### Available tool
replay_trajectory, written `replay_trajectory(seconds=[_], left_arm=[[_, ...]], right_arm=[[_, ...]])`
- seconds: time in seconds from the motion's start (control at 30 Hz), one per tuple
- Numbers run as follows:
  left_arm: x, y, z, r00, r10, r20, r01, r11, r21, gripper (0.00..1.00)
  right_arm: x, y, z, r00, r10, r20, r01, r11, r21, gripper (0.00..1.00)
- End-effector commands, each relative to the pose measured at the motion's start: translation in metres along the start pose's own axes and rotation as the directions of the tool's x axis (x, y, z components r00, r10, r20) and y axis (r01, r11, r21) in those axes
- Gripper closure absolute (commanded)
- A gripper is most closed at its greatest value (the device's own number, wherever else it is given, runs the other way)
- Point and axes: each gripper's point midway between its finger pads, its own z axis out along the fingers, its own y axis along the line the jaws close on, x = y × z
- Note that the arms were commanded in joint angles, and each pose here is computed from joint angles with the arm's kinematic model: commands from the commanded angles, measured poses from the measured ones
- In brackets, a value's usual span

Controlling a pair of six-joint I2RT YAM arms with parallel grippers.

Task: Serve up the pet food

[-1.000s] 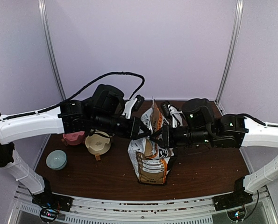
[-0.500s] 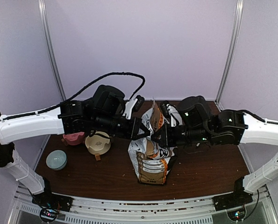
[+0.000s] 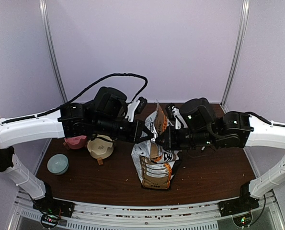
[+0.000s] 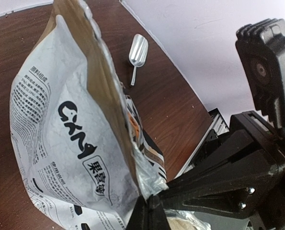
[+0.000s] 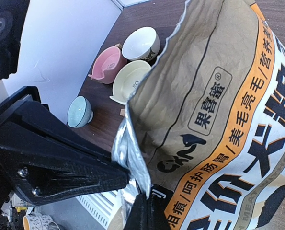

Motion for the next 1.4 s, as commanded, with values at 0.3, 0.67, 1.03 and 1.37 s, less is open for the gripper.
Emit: replay_trajectory(seconds=[0.3,0.67,1.03,1.37], left_arm=[[-0.024,-0.012,-0.024,0.995,-0.011,0.097,0.008,0.999,0.036,0.97],[-0.019,-0.007,-0.026,0.995,-0.054,0.080,0.050,0.997,0.054,0.62],[-0.011,-0.003,-0.022,0.995,-0.092,0.049,0.089,0.994,0.065,0.65],[-0.005,-0.005,-0.015,0.995,-0.099,0.000,0.098,0.991,0.094,0.81]], right_arm=[[-0.005,0.002,-0.002,0.999,-0.005,0.052,0.008,0.998,-0.061,1.00],[-0.009,0.046,-0.004,0.997,0.035,0.062,-0.011,0.938,-0.347,1.00],[-0.005,0.049,-0.001,0.998,0.041,0.057,-0.015,0.919,-0.394,1.00],[0.000,0.052,0.004,0.999,-0.011,0.045,0.028,0.916,-0.401,1.00]])
